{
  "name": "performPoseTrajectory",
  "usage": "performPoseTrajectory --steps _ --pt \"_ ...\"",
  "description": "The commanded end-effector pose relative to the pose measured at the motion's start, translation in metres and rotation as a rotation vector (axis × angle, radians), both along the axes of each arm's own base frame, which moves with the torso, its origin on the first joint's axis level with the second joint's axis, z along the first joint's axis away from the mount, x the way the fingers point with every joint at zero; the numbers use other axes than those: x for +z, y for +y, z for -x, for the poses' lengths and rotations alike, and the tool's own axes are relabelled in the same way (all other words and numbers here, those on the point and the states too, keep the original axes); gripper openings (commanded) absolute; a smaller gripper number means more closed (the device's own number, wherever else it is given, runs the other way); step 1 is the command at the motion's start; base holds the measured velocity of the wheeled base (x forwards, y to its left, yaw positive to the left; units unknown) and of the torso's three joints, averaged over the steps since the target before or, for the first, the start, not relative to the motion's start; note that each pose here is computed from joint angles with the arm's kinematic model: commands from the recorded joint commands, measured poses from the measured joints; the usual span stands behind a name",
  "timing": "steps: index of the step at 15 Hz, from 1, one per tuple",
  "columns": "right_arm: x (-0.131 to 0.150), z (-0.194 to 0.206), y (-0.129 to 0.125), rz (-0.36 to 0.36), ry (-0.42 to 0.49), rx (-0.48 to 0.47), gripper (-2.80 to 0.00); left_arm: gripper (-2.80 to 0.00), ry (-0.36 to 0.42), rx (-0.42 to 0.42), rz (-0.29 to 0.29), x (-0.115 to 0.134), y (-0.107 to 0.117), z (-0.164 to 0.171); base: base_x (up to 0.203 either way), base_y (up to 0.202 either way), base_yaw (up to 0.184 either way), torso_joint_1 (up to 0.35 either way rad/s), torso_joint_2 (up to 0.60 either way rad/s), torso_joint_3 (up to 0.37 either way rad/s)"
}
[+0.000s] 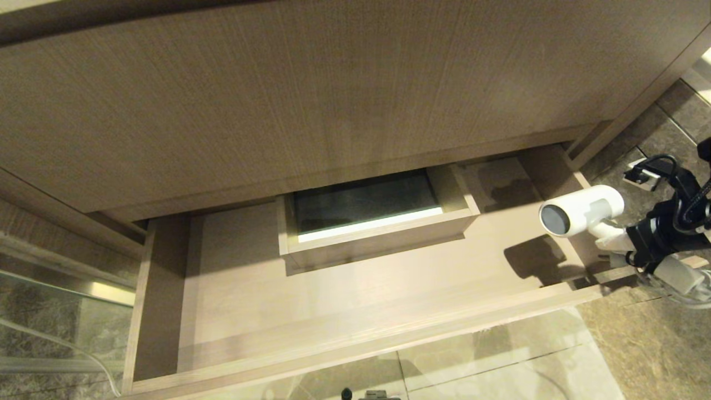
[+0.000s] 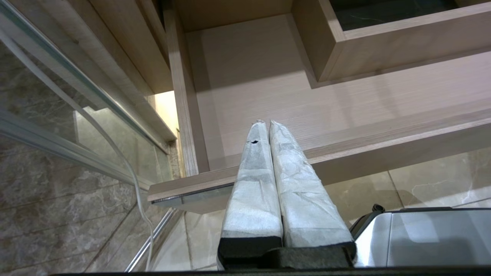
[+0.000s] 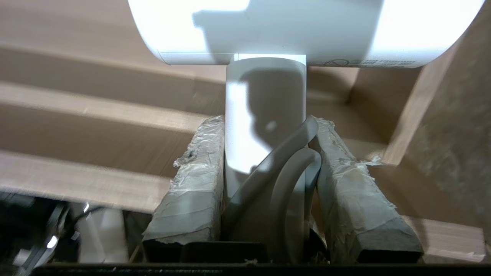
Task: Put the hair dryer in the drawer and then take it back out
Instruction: Put it into the drawer
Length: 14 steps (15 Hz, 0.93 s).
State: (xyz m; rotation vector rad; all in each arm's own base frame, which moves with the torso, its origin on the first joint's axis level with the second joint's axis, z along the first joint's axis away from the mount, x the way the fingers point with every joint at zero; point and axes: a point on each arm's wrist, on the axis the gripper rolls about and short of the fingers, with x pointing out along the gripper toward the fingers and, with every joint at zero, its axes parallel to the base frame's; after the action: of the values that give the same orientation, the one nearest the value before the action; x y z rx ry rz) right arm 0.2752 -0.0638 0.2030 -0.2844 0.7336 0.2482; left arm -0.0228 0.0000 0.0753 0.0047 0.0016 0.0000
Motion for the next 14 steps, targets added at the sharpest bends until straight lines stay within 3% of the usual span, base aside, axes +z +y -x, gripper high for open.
performPoseTrajectory --steps 1,4,8,10,14 --pt "-0.001 -0.007 -0.002 0.005 0.007 0.008 -2.80 -2.80 0.002 0.000 0.000 0.000 0.000 0.000 0.000 0.000 0.000 0.000 0.00 0.000" --pt "-0.017 0.017 0.004 -0.009 0.067 0.012 -2.80 -2.80 0.002 0.000 0.000 0.000 0.000 0.000 0.000 0.000 0.000 0.000 0.00 0.000" --pt "-0.016 -0.003 0.001 -0.002 0.033 0.018 -2.80 -2.80 0.000 0.000 0.000 0.000 0.000 0.000 0.000 0.000 0.000 0.000 0.00 0.000" --pt "-0.006 -0.020 0.003 0.024 -0.032 0.046 -2.80 -2.80 0.002 0.000 0.000 0.000 0.000 0.000 0.000 0.000 0.000 0.000 0.00 0.000" --pt "-0.015 -0.030 0.012 0.027 -0.011 0.089 -2.80 -2.80 0.001 0.000 0.000 0.000 0.000 0.000 0.000 0.000 0.000 0.000 0.00 0.000"
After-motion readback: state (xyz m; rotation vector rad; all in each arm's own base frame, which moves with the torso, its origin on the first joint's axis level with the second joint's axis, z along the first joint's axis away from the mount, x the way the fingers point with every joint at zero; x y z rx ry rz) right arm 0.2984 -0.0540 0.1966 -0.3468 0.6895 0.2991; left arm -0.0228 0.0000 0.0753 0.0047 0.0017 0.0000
